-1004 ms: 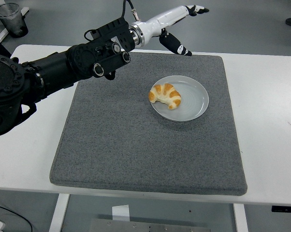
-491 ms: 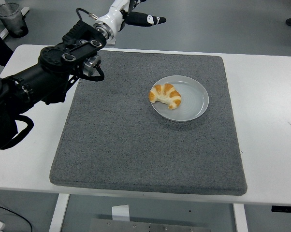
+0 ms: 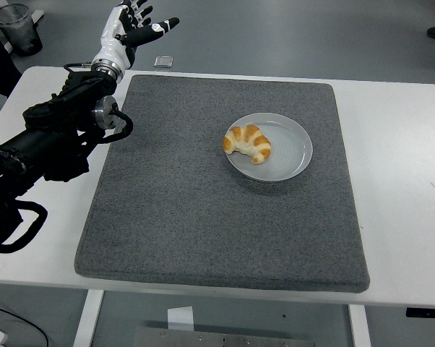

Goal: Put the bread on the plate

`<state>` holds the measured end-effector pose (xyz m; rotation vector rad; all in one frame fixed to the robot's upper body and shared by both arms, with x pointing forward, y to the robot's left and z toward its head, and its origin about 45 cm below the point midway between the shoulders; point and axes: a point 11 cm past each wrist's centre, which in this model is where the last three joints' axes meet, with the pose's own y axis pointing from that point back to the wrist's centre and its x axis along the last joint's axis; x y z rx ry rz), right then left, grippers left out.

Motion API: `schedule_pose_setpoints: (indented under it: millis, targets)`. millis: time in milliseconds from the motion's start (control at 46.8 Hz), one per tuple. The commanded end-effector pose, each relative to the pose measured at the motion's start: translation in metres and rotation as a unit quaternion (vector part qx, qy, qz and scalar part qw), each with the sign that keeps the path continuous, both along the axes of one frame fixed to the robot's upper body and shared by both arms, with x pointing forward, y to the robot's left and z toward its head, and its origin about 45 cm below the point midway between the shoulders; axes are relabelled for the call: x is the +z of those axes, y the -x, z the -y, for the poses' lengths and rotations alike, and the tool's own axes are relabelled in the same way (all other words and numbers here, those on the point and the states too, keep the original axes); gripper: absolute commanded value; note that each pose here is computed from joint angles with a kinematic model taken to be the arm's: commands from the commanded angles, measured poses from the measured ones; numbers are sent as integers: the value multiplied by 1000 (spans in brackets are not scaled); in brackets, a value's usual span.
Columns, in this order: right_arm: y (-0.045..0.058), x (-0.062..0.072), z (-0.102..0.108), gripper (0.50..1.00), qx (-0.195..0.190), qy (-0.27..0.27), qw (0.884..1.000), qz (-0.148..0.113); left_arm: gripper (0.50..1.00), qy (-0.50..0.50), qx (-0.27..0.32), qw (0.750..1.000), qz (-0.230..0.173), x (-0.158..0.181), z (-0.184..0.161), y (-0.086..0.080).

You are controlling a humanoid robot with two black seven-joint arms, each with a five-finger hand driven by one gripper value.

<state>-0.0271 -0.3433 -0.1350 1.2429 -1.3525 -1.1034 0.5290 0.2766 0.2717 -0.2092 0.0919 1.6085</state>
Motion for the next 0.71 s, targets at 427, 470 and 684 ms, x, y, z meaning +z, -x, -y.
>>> schedule_pose_setpoints:
  millis: [427, 470, 684]
  targets:
    - [1, -1, -5, 932, -5, -11, 1000, 0, 1000, 63, 59, 996, -37, -41, -34, 16]
    - [0, -1, -5, 932, -5, -11, 1000, 1, 1000, 63, 59, 996, -38, -42, -34, 16]
    - [1, -1, -8, 932, -5, -18, 1000, 0, 1000, 63, 63, 995, -46, -50, -37, 20]
